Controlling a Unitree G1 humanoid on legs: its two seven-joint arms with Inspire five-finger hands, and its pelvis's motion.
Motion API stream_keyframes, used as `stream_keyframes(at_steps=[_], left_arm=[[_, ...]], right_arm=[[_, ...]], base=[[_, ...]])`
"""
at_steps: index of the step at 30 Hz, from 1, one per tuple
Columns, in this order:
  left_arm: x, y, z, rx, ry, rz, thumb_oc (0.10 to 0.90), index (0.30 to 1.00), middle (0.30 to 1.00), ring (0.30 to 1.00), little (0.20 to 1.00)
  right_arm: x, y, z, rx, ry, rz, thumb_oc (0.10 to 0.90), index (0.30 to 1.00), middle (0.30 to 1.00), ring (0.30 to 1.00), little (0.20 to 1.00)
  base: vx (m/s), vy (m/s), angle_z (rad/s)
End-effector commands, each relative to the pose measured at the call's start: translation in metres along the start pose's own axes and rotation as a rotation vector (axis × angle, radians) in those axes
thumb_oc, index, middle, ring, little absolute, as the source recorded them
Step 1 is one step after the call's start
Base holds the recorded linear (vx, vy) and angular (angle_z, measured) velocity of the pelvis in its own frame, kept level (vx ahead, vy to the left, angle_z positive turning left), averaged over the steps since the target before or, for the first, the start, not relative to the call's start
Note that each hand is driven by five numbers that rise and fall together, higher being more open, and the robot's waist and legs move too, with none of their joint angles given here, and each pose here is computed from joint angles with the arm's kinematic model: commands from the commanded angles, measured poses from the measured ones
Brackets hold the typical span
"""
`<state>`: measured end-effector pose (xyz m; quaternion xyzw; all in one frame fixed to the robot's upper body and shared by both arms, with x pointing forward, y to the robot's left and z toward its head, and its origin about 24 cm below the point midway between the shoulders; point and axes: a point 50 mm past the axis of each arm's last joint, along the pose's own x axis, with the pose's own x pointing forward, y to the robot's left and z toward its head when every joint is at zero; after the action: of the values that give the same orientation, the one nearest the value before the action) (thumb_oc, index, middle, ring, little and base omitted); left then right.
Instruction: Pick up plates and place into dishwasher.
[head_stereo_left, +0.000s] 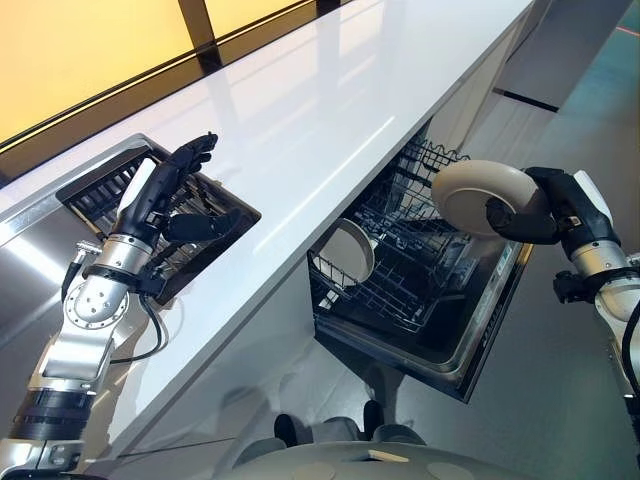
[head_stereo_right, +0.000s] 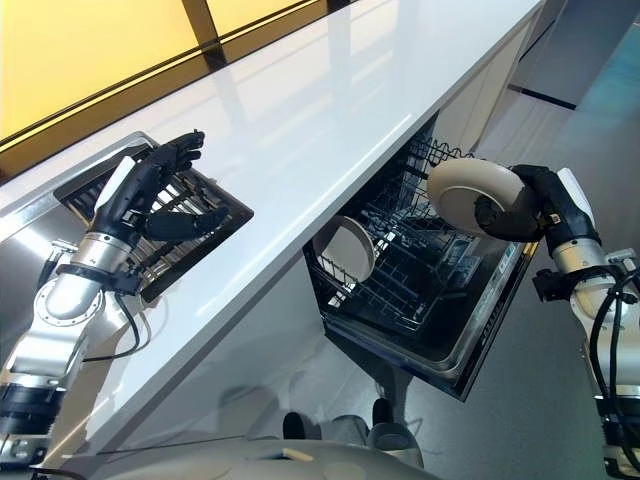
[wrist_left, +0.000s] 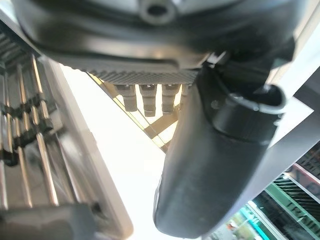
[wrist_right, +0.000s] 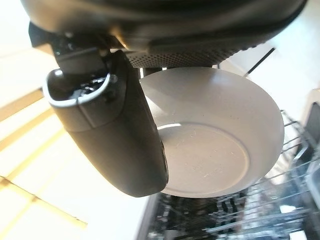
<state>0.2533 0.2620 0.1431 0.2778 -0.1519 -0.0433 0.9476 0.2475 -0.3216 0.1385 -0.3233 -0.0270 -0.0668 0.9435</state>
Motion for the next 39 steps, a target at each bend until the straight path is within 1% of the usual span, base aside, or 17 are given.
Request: stream_keyframes(at_steps=[1,6,8,9,12,16,20,21,24,29,30,32,33,34,37,38,39], left_arm=[[0.014,0.02,0.04,-0.056,-0.199,0.026,0.8,0.9,0.9,0.9,0.9],[0.01,0.009,0.04,-0.102,-0.192,-0.007,0.8,0.9,0.9,0.9,0.9],[0.007,0.006,0.035,-0.151,-0.166,-0.019,0.8,0.9,0.9,0.9,0.9],[0.004,0.0,0.031,-0.208,-0.154,-0.049,0.8,0.9,0.9,0.9,0.9],[0.0,-0.009,0.028,-0.272,-0.144,-0.112,0.8,0.9,0.9,0.9,0.9],[-0.004,-0.028,0.033,-0.471,-0.173,-0.264,0.8,0.9,0.9,0.9,0.9],[-0.005,-0.038,0.042,-0.59,-0.221,-0.381,0.8,0.9,0.9,0.9,0.9],[-0.003,-0.044,0.048,-0.677,-0.248,-0.446,0.8,0.9,0.9,0.9,0.9],[-0.002,-0.049,0.054,-0.748,-0.273,-0.505,0.8,0.9,0.9,0.9,0.9],[-0.003,-0.061,0.06,-0.982,-0.289,-0.665,0.8,0.9,0.9,0.9,0.9],[-0.004,-0.061,0.06,-0.987,-0.29,-0.67,0.8,0.9,0.9,0.9,0.9],[-0.006,-0.07,0.061,-1.082,-0.275,-0.76,0.8,0.9,0.9,0.9,0.9],[-0.011,-0.079,0.059,-1.14,-0.242,-0.855,0.8,0.9,0.9,0.9,0.9],[-0.012,-0.081,0.059,-1.15,-0.241,-0.875,0.8,0.9,0.9,0.9,0.9],[-0.022,-0.096,0.058,-1.249,-0.196,-1.025,0.8,0.9,0.9,0.9,0.9],[-0.022,-0.097,0.058,-1.259,-0.192,-1.04,0.8,0.9,0.9,0.9,0.9],[-0.026,-0.105,0.059,-1.316,-0.18,-1.105,0.8,0.9,0.9,0.9,0.9]], right_arm=[[0.018,-0.018,0.047,-0.035,-0.233,-0.134,0.1,0.3,0.3,0.3,0.2],[0.027,-0.005,0.032,-0.029,-0.152,-0.13,0.1,0.3,0.3,0.3,0.2],[0.032,-0.001,0.027,-0.021,-0.117,-0.141,0.1,0.3,0.3,0.3,0.2],[0.037,0.002,0.025,-0.022,-0.099,-0.151,0.1,0.3,0.3,0.3,0.2],[0.044,0.004,0.023,-0.021,-0.079,-0.162,0.1,0.3,0.3,0.3,0.2],[0.057,0.002,0.022,-0.046,-0.04,-0.204,0.1,0.3,0.3,0.3,0.2],[0.068,-0.003,0.017,-0.09,0.012,-0.238,0.1,0.3,0.3,0.3,0.2],[0.073,-0.006,0.011,-0.105,0.046,-0.245,0.1,0.3,0.3,0.3,0.2],[0.079,-0.009,0.007,-0.145,0.078,-0.251,0.1,0.3,0.3,0.3,0.2],[0.088,-0.025,0.006,-0.188,0.113,-0.278,0.1,0.3,0.3,0.3,0.2],[0.089,-0.025,0.007,-0.189,0.112,-0.278,0.1,0.3,0.3,0.3,0.2],[0.092,-0.028,0.007,-0.197,0.125,-0.276,0.1,0.3,0.3,0.3,0.2],[0.094,-0.03,0.008,-0.192,0.14,-0.269,0.1,0.3,0.3,0.3,0.2],[0.095,-0.03,0.008,-0.19,0.142,-0.267,0.1,0.3,0.3,0.3,0.2],[0.098,-0.028,0.006,-0.144,0.179,-0.244,0.1,0.3,0.3,0.3,0.2],[0.098,-0.028,0.006,-0.14,0.182,-0.243,0.1,0.3,0.3,0.3,0.2],[0.099,-0.025,0.004,-0.123,0.196,-0.234,0.1,0.3,0.3,0.3,0.2]], base=[[0.02,-0.032,0.03],[0.03,-0.034,0.03],[0.03,-0.053,0.06],[0.01,-0.044,0.11],[-0.01,-0.035,0.12],[0.0,-0.024,0.21],[-0.06,0.002,0.15],[-0.09,0.011,0.08],[-0.08,0.004,0.08],[-0.06,0.011,0.11],[-0.04,0.022,-0.02],[-0.05,0.027,0.04],[-0.04,0.03,0.05],[-0.04,0.031,0.03],[-0.02,0.024,-0.03],[-0.02,0.038,-0.05],[-0.01,0.035,-0.03]])
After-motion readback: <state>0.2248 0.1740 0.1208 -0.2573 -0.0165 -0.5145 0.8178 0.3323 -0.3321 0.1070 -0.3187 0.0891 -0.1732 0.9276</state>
